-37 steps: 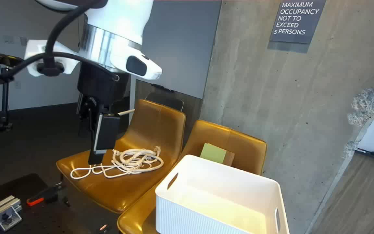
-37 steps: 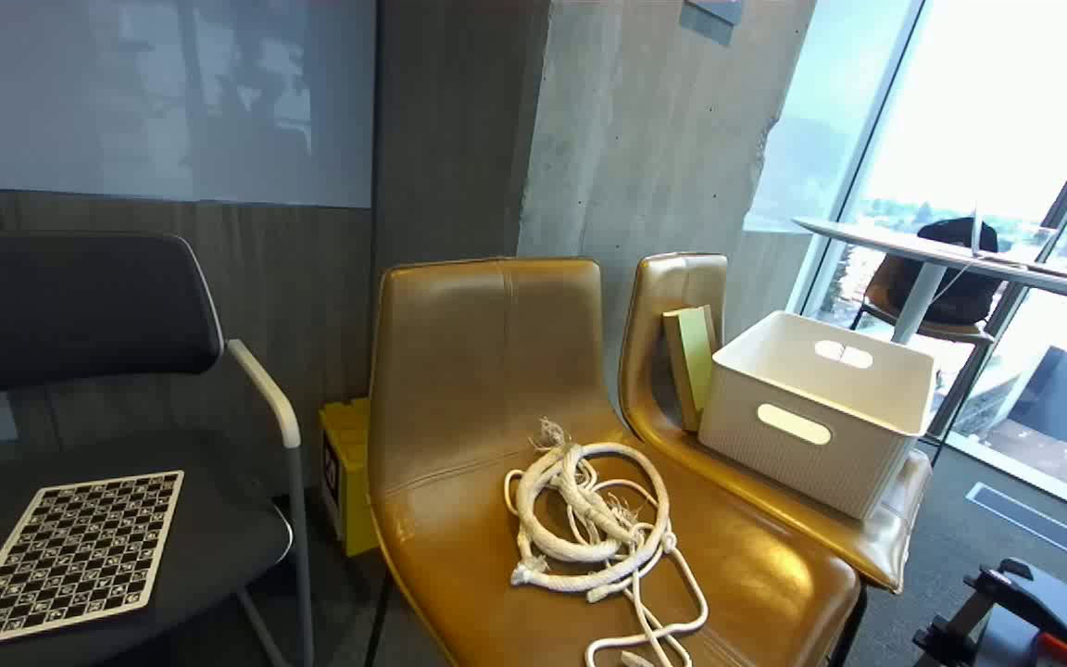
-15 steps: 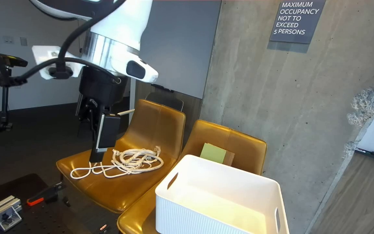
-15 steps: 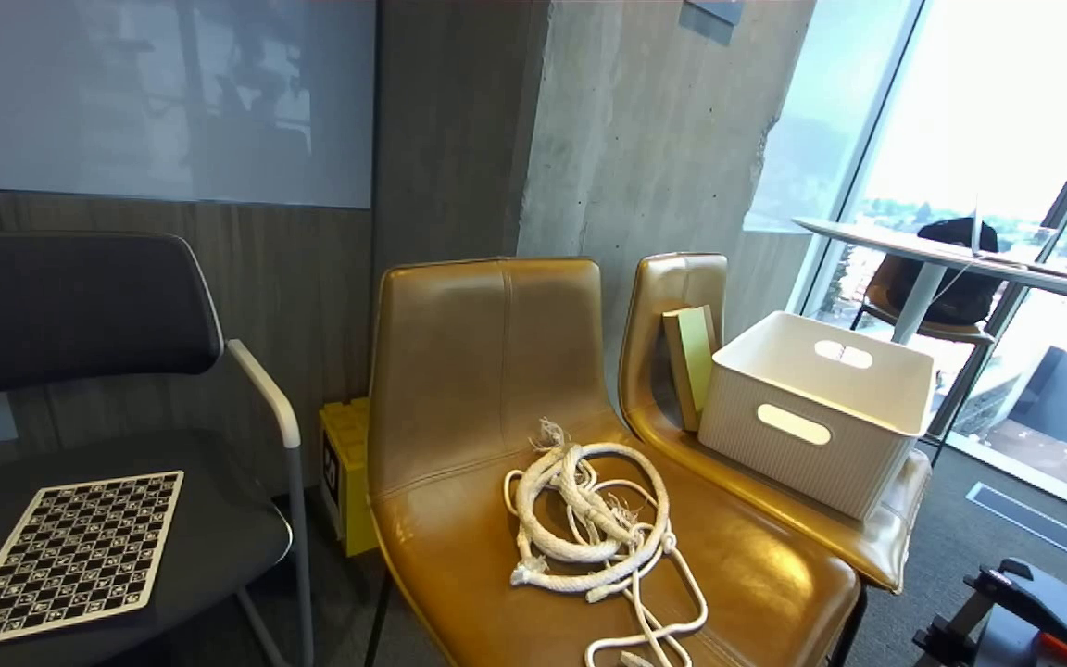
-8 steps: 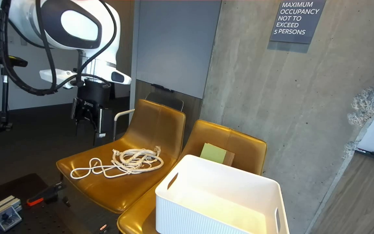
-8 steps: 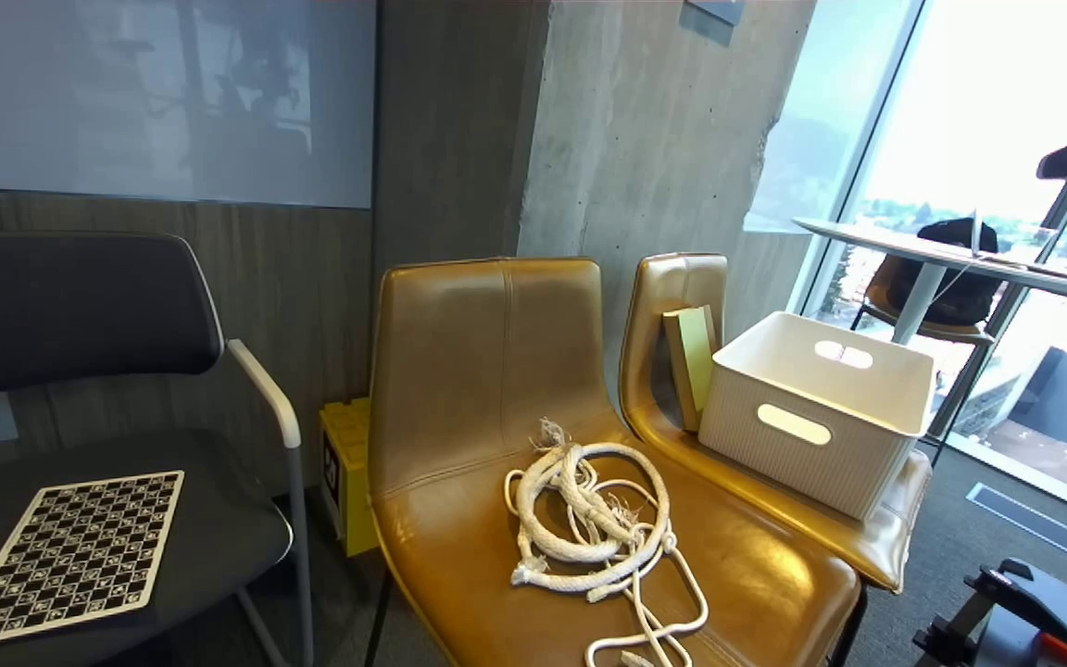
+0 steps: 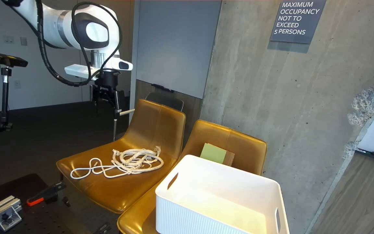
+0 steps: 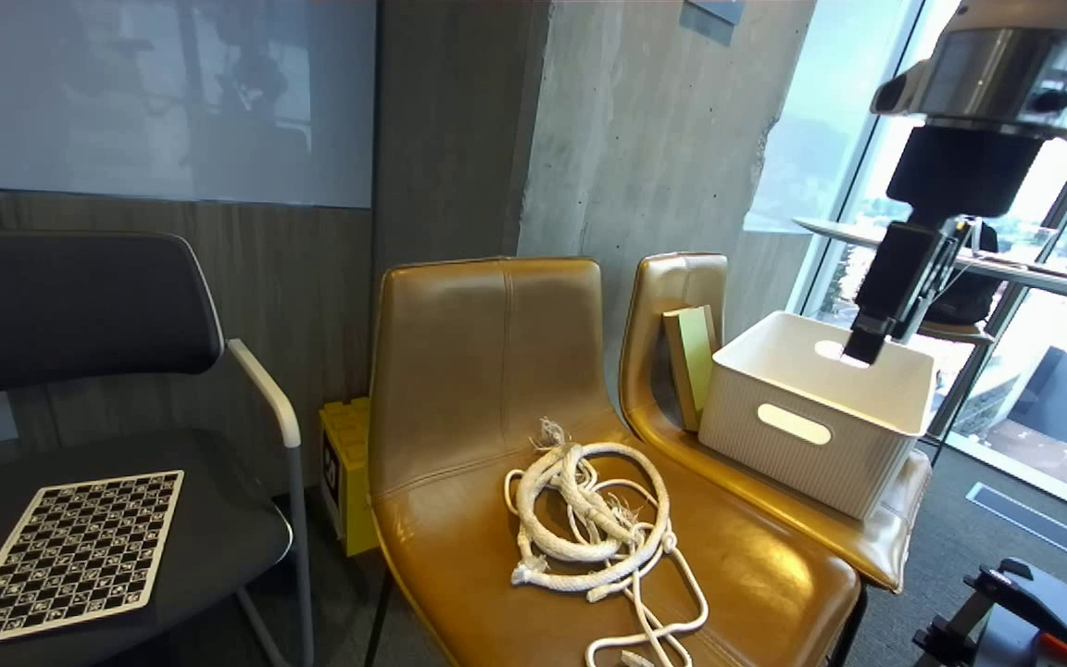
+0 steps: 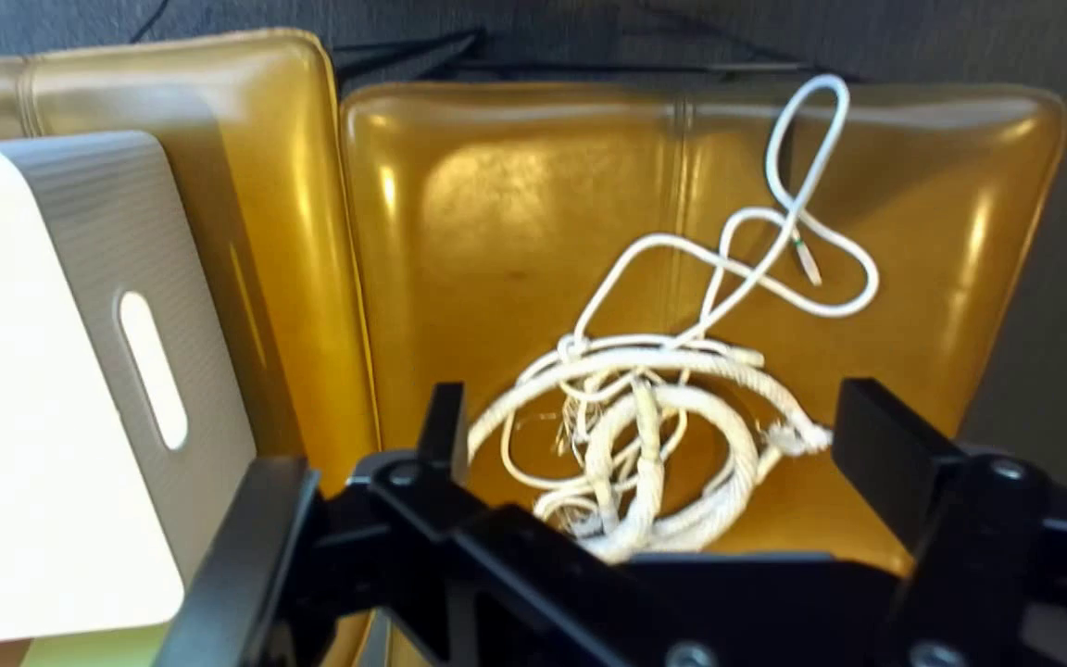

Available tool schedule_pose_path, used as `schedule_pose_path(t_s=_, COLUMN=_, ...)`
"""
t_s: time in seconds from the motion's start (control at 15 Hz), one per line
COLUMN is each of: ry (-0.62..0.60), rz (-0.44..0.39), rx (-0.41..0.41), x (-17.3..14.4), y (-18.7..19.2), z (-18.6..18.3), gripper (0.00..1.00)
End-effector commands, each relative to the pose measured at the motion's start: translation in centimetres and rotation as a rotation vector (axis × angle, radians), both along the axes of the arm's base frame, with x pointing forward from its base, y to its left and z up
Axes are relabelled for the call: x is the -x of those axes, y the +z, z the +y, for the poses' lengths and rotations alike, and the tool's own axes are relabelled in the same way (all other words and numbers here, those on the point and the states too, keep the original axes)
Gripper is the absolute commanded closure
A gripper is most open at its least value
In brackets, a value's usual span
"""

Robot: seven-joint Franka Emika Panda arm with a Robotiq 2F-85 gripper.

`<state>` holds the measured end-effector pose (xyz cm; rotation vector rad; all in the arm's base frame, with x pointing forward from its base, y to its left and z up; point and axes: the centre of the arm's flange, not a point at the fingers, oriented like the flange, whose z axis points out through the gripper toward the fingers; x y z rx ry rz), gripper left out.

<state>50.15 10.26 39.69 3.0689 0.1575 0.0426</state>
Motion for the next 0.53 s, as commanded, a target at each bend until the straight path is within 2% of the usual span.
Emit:
schedule_pose_path(t_s=0.0, ry=-0.042, rz=-0.089, rx=-0.086, x=-5.8, y=1.3, z=0.4, gripper=0.00)
schedule_pose_path(t_s=0.13, ry=-0.059, rz=-0.141, rx=-0.113, x=-7.2, y=0.2, z=0.7, gripper=0.00)
schedule_pose_path(t_s=0.27, ry=-0.065, rz=-0.185, rx=-0.118, x=-8.8, y=-2.6, z=0.9, gripper=0.00)
schedule_pose_path(t_s=0.47, ry=-0.070, rz=-0.190, rx=-0.094, x=-10.0, y=-7.2, z=0.8, gripper=0.00)
